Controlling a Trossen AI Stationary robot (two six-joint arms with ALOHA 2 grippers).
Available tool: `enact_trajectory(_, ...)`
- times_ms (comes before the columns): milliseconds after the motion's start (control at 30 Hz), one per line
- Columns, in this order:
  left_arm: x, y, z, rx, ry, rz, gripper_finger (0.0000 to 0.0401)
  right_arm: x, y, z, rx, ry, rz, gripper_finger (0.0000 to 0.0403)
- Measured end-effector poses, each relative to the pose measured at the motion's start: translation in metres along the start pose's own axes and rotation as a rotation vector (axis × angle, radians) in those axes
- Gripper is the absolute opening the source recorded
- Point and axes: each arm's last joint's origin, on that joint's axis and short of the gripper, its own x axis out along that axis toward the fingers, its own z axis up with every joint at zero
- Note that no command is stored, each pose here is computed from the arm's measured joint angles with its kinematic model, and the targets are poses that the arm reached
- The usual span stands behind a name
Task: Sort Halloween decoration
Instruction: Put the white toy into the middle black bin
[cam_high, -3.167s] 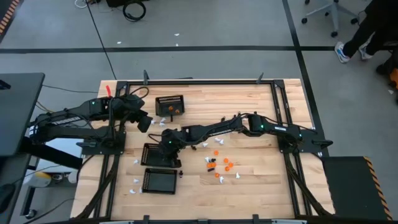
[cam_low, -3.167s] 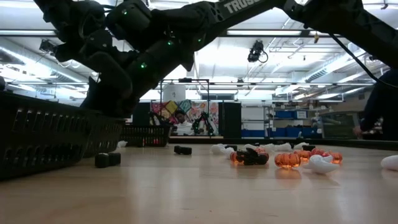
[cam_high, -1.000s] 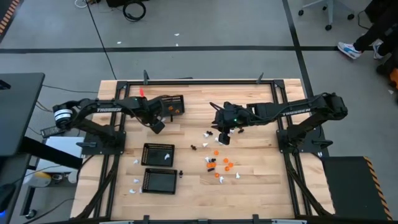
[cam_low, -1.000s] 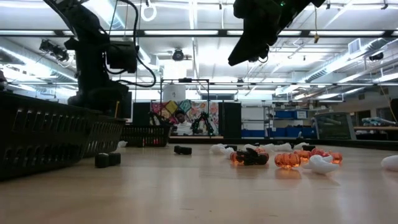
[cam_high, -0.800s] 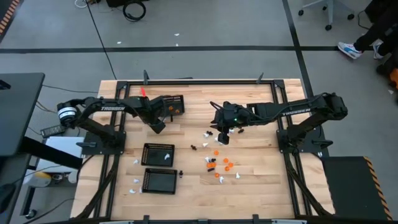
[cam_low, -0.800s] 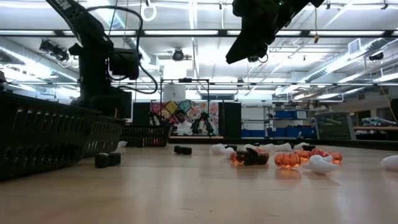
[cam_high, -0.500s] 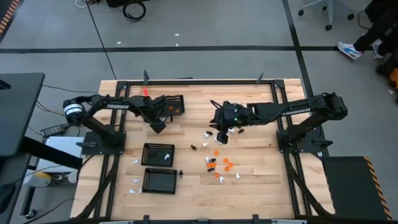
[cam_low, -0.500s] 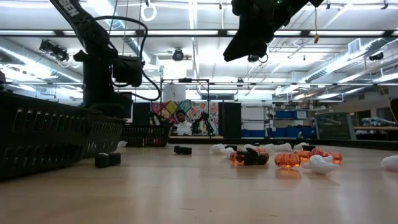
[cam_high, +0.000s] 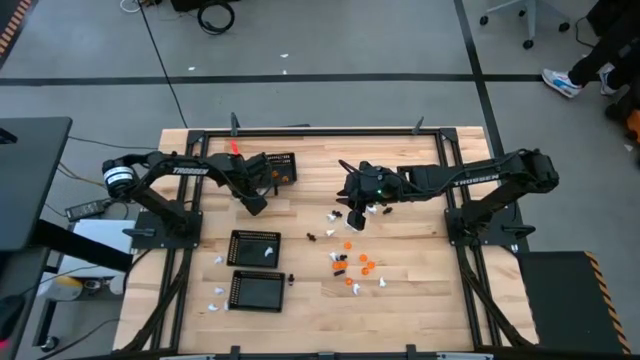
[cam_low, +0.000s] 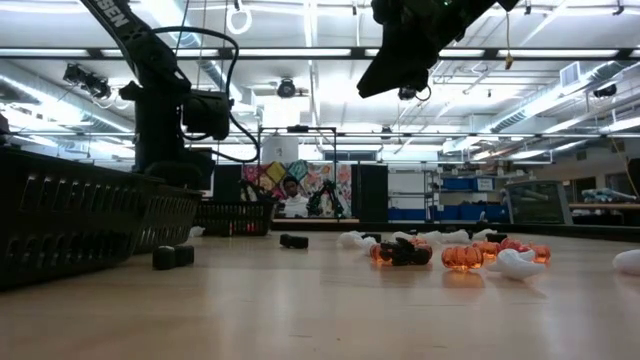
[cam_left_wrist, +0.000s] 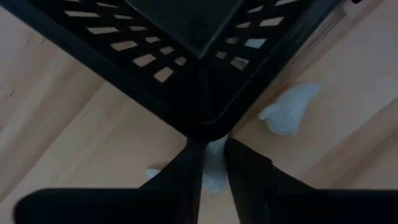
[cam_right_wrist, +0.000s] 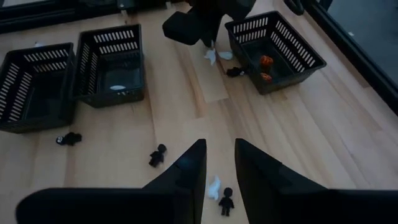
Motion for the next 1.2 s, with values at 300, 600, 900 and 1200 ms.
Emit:
enact_trajectory(300, -0.001, 0.0, -0.001, -0.005, 0.003, -0.016, 0.0039, 0.0, 0.0, 0.0, -0.002, -0.001, 0.0, 0.0089)
enact_trajectory(600, -0.007, -0.002, 0.005, -0.012, 0.015, -0.045, 0.0033, 0.0, 0.0, 0.0, -0.002, 0.0, 0.0, 0.0089)
enact_trajectory(900, -0.012, -0.005, 0.009, 0.006, 0.018, -0.088, 0.0013, 0.0, 0.0, 0.0, -0.001, 0.0, 0.0, 0.0089)
enact_trajectory(1200, -0.013, -0.005, 0.009, 0.012, 0.014, -0.088, 0.0005, 0.0, 0.0, 0.002, 0.003, -0.018, 0.004, 0.0089)
